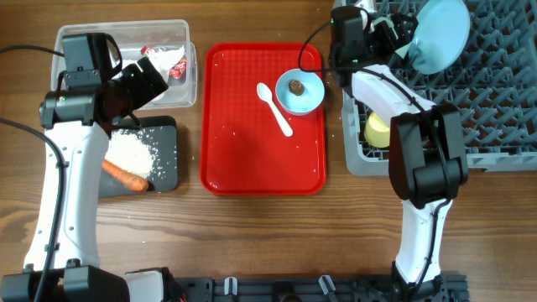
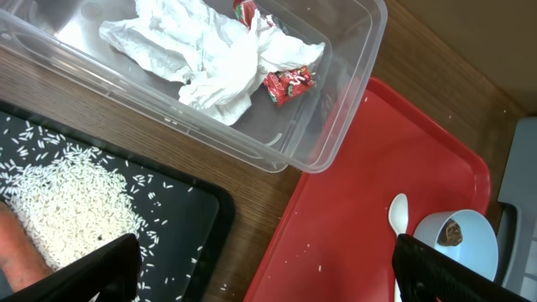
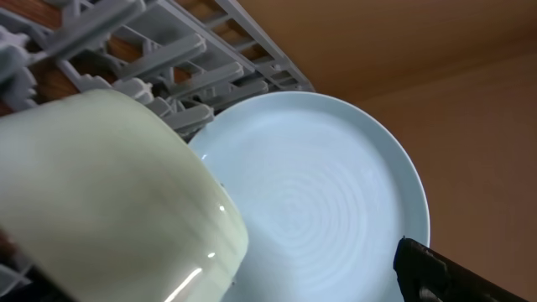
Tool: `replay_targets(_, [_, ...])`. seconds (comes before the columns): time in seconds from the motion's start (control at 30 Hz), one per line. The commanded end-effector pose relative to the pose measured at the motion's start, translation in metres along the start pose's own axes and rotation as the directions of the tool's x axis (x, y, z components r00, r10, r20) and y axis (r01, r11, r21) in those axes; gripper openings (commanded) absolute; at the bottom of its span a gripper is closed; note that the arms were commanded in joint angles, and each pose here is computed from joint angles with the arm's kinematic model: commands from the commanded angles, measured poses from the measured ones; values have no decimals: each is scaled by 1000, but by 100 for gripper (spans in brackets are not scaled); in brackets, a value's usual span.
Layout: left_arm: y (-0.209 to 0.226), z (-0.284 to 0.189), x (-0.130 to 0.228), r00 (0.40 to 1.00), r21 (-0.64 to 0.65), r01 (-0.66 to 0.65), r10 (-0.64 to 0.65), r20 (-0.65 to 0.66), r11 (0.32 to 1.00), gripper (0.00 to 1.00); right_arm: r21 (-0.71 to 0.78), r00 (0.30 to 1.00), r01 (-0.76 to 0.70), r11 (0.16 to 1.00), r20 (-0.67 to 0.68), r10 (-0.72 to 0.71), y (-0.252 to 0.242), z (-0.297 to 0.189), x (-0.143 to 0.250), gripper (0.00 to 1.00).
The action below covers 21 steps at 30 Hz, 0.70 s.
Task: Sort waste into correct bins and load items into the dishwasher rack
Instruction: 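Carry the green bowl right into the dish rack and release, then reach left gripper to the light-blue bowl with mushroom and grasp it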
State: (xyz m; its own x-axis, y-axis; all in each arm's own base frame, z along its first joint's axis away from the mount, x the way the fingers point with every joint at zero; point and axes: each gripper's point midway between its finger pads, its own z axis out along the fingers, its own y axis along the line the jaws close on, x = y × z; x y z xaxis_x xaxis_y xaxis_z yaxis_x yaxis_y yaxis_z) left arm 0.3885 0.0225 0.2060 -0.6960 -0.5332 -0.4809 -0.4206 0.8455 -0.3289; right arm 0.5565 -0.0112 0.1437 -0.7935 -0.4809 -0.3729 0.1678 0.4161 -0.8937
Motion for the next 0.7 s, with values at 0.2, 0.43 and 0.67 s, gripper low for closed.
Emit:
replay_targets(0.2, [0, 2, 1, 1000, 8, 17, -17, -11, 1000, 96, -22, 990, -85, 996, 108, 87, -13, -47, -35, 100])
replay_targets(0.43, [0, 2, 2, 1000, 7, 17, -17, -13, 1000, 96, -116, 927, -302, 946, 195, 320, -44, -97, -62, 100])
replay_targets(0.67, [-5, 2, 7, 999, 20, -27, 28, -29, 999, 100, -832, 899, -198, 518, 57, 435, 9, -212, -57, 100])
